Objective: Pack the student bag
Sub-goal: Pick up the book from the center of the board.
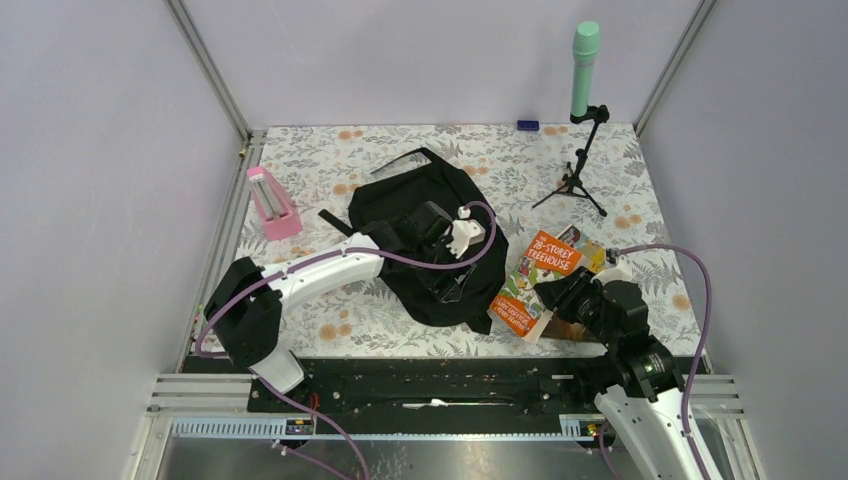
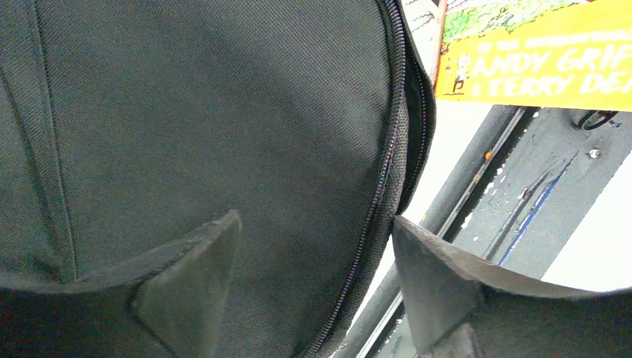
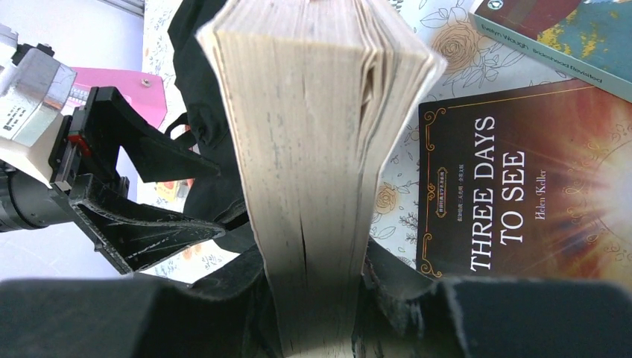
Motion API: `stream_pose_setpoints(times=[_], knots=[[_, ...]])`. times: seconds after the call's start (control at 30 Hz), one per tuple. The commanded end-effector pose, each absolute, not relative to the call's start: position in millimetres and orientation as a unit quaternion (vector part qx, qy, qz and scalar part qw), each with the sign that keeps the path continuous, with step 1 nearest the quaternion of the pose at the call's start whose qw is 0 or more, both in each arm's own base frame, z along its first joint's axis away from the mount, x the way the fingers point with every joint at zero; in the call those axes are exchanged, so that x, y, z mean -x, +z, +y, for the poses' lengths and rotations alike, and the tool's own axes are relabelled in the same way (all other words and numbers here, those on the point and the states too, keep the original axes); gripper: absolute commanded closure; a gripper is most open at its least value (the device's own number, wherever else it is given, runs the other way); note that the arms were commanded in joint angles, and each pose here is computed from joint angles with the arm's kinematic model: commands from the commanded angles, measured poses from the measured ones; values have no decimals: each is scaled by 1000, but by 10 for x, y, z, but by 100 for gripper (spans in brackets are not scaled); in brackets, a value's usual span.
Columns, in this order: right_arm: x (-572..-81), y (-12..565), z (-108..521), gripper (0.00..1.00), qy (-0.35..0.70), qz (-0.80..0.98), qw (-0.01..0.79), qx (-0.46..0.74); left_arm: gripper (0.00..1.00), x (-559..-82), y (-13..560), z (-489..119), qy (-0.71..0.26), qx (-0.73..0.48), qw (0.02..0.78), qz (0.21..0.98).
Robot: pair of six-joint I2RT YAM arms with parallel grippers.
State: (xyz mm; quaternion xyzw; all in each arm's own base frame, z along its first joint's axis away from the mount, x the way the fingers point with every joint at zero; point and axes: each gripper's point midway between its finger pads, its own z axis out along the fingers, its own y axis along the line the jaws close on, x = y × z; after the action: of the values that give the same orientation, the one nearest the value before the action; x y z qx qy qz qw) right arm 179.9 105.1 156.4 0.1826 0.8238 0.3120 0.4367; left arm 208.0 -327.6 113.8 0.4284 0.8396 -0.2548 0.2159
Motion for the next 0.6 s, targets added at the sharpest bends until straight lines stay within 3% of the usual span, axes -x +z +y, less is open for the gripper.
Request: stream_pose_setpoints(times=[0.0,0.17,0.37,0.43,0.57], knots=[[-1865,1891,1097,100,347,789,475,-178,34,-2164,1167,-3261,-230,-432,239,839],[-1864,1915,1100,100,348,788,477,-175,49,-2193,1190,-3249,-219,-431,249,839],[-1862,1885,1101,100,349,789,474,-179,56,-2132,1151,-3261,-205,-451,251,832],[-1859,1879,1101,100,350,788,473,-181,66,-2070,1130,-3285,-205,-466,244,825],[-1858,1878,1099,100,351,787,473,-183,67,-2009,1075,-3309,-202,-476,230,824]])
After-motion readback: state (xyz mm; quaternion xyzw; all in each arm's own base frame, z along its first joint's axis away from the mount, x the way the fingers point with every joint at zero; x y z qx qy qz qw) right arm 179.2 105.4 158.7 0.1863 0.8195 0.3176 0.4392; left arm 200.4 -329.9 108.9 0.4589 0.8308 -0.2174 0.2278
